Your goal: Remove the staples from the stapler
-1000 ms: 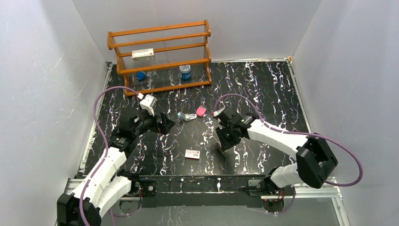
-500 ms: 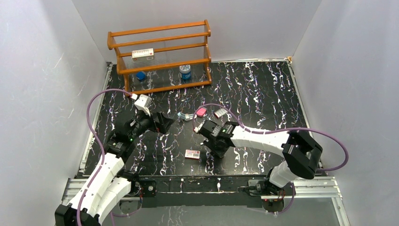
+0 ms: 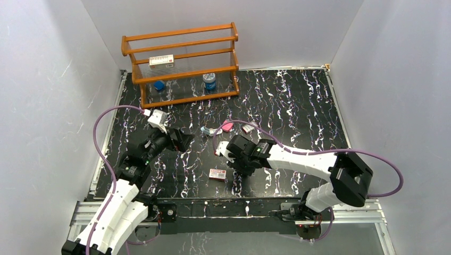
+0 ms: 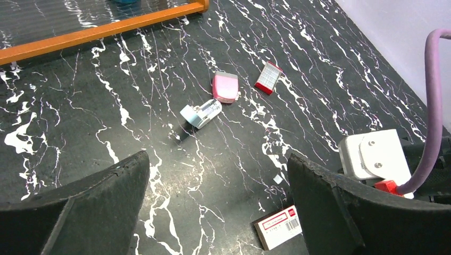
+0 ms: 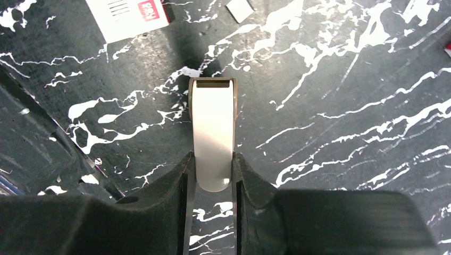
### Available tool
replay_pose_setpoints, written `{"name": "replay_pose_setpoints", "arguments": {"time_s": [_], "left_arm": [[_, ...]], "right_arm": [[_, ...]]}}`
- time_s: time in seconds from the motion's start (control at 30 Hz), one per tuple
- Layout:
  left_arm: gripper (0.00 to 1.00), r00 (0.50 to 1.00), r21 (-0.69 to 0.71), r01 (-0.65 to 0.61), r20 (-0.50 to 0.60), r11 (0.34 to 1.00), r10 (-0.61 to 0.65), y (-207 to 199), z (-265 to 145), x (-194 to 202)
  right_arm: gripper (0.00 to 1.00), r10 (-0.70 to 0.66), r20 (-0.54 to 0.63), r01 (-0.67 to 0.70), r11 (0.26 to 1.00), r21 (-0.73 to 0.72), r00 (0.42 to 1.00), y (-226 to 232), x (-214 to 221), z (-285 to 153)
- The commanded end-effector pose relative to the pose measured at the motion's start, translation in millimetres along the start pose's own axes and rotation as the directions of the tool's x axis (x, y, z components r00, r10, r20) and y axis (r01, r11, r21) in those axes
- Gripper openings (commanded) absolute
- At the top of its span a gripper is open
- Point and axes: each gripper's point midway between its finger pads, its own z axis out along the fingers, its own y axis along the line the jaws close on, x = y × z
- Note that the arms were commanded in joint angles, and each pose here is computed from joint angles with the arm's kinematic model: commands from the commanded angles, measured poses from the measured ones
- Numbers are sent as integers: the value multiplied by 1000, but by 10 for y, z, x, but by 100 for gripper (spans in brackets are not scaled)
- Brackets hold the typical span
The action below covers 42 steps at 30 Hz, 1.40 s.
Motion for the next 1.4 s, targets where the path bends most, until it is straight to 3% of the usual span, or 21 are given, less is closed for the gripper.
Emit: {"name": "replay_pose_setpoints", "arguments": {"time_s": [0.0,0.27,0.4,0.53,0.67,0.73,0.8,0.87,0.97,1.07,1.13,1.2,1.37], "left_arm": [[98,999,-16,-16,36,1000,16,28,-22,-61],[98,1000,-16,-12,28,1000,12,29,-18,-48],[98,1000,35,-1,10,999,0,-55,7,-16],[98,1000,51,11,-10,999,-10,-74,40,5],[98,1000,91,10,-14,996,-9,-134,48,32],[98,1000,143,19,-25,990,-15,-216,56,61],[98,994,165,100,-57,981,-92,-285,85,65],[98,974,213,213,-126,954,-189,-422,139,35],[94,938,378,301,-284,876,-199,-755,189,44],[90,925,437,290,-357,851,-131,-945,331,142],[91,930,466,198,-366,863,-16,-1182,414,312],[91,925,492,115,-370,863,88,-1367,471,471],[88,883,570,-34,-367,821,292,-1681,559,863]], "right_arm": [[27,-75,50,78,995,-57,996,92,-64,37],[36,-85,35,87,995,-53,996,81,-45,61],[44,-45,48,44,999,32,998,-65,-108,-14],[57,-1,151,-12,996,86,988,-171,-286,-255],[61,99,300,-162,968,192,949,-406,-473,-670],[73,187,405,-312,912,268,895,-608,-488,-913],[90,281,526,-478,830,286,803,-757,-450,-1106],[97,420,597,-650,722,236,684,-821,-346,-1282],[99,572,652,-801,591,93,498,-789,-252,-1450],[99,654,632,-863,502,49,416,-764,-74,-1313],[99,748,577,-936,340,91,328,-816,246,-1164],[99,819,512,-965,247,91,258,-855,433,-1035],[99,910,394,-981,175,-82,129,-910,474,-820]]}}
